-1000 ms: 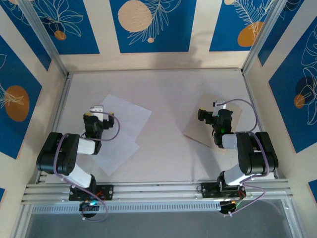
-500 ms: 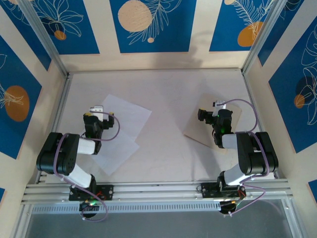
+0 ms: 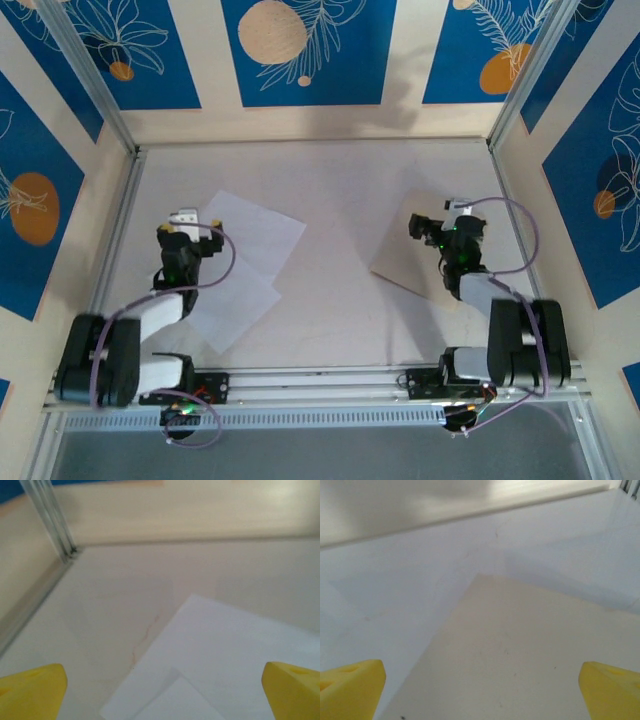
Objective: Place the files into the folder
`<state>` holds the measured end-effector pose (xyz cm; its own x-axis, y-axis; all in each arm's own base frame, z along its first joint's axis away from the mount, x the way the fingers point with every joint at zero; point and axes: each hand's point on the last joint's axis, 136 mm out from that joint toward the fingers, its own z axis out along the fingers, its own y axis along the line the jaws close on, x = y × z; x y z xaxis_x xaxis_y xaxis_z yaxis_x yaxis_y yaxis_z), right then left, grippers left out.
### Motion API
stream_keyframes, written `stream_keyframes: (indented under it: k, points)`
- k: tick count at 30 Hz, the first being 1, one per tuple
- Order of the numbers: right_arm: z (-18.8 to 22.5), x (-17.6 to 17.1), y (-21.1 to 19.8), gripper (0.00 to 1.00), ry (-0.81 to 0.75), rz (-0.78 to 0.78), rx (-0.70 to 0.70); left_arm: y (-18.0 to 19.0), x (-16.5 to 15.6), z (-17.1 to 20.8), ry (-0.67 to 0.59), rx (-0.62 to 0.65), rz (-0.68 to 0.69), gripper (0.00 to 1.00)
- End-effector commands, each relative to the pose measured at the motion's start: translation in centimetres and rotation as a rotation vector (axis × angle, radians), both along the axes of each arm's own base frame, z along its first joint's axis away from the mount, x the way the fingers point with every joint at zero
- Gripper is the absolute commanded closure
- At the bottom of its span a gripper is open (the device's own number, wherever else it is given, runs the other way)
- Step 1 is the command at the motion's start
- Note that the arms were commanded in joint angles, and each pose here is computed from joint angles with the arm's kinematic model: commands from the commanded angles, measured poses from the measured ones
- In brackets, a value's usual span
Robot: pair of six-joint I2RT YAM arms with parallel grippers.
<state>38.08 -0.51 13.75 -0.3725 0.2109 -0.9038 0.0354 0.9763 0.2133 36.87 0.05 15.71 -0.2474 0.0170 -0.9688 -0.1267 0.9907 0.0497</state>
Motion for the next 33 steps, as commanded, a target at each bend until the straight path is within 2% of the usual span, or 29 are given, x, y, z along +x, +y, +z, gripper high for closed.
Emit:
stream_keyframes:
  k: [1, 6, 9, 16, 19, 23, 27, 33]
  points:
    - [2.0, -1.6, 1.1, 0.01, 0.063, 0.040, 0.165, 0.0, -1.1, 1.6, 0.083, -0.103, 0.059, 0.00]
    - [3.8, -3.7, 0.9, 0.01, 0.180, -0.026, 0.345, -5.8, -1.3, 4.4, 0.213, -0.231, -0.104, 0.00]
    - [4.2, -5.0, 1.9, 0.01, 0.242, 0.030, 0.467, -12.4, -1.6, 5.3, 0.277, -0.226, -0.297, 0.00]
    - [0.9, -7.5, -1.1, 0.02, 0.419, -0.143, 0.640, -27.9, -5.2, 4.4, 0.433, -0.155, -0.694, 0.00]
    - [-0.5, -8.3, -2.9, 0.05, 0.459, -0.217, 0.712, -32.4, -6.3, 3.0, 0.496, -0.178, -0.789, 0.00]
    - [-1.6, -9.2, -4.6, 0.06, 0.494, -0.290, 0.743, -36.7, -6.9, 1.1, 0.565, -0.266, -0.853, 0.00]
    - [-2.8, -9.9, -5.5, 0.07, 0.526, -0.338, 0.742, -40.5, -7.2, -0.5, 0.633, -0.267, -0.915, 0.00]
    - [-4.5, -9.8, -6.6, 0.10, 0.561, -0.387, 0.725, -43.4, -6.3, -2.8, 0.719, -0.276, -0.931, 0.00]
